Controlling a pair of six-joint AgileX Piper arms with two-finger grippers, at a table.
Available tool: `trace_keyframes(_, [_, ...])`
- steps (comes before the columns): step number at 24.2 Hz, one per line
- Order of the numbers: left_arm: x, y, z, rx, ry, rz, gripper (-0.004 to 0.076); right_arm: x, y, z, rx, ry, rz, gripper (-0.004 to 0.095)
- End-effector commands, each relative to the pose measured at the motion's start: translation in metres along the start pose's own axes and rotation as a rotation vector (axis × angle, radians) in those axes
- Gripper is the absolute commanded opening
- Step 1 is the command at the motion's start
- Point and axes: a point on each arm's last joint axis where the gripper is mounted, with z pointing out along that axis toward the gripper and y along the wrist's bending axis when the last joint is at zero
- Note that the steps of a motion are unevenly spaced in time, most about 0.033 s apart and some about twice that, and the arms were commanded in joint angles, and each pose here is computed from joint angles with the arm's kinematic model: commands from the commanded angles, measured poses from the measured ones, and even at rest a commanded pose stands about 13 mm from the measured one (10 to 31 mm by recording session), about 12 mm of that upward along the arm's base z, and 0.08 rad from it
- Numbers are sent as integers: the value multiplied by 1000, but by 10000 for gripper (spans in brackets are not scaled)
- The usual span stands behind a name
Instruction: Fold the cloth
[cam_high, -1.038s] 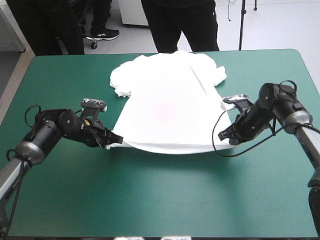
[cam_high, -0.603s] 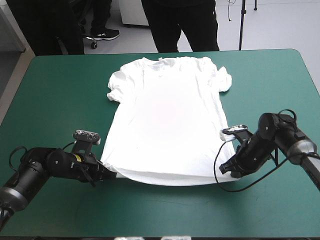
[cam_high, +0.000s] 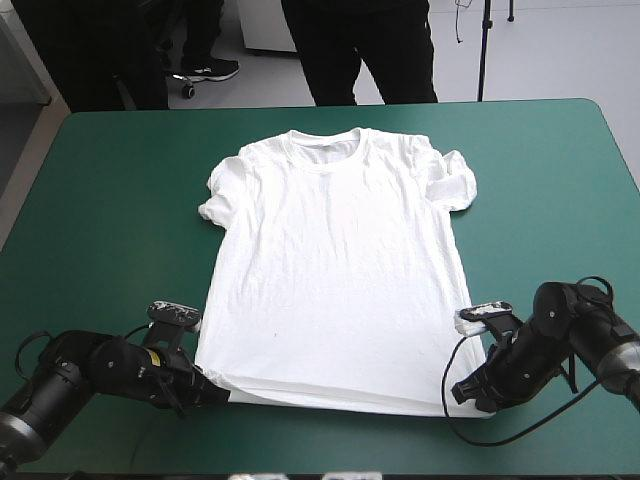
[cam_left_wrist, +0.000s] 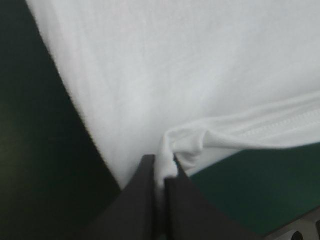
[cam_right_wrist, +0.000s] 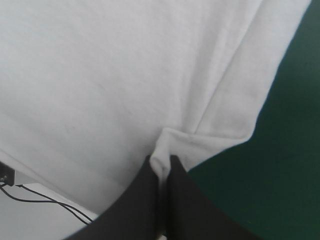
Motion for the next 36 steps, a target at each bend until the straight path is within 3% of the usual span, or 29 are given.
trace_keyframes(1, [-1, -2, -3, 14, -22, -14, -17, 4, 4, -7, -17, 9, -8, -17])
trace_keyframes(5, [1, -2, -2, 12, -9, -5, -13, 0, 3, -8, 1, -43, -9, -15])
trace_keyframes(7, [4, -2, -2, 16, 23, 20, 31, -2, 2, -8, 6, -61, -13, 29])
trace_keyframes(10, [6, -3, -2, 22, 43, 19, 174, -2, 2, -7, 8, -59, -24, 150])
trace_keyframes(13, [9, -3, -3, 26, 78, 20, 388, -2, 1, -7, 13, -53, -29, 390])
trace_keyframes(16, [12, -4, -4, 29, 123, 19, 477, -1, 2, -8, 11, -48, -30, 520])
trace_keyframes(22, [-7, -13, -35, 37, 92, 50, 493, -13, 1, -32, 79, -106, -49, 577])
trace_keyframes(27, [-49, -24, -95, -1, -190, 71, 493, -35, 2, -79, 192, -292, -28, 577])
trace_keyframes(30, [-83, -22, -134, -128, -424, 48, 493, -55, 2, -131, 328, -568, 5, 577])
trace_keyframes(32, [-102, -17, -135, -189, -434, 33, 493, -61, 3, -154, 379, -687, 17, 577])
trace_keyframes(36, [-146, -7, -105, -261, -373, 14, 493, -78, 1, -168, 412, -719, 28, 577])
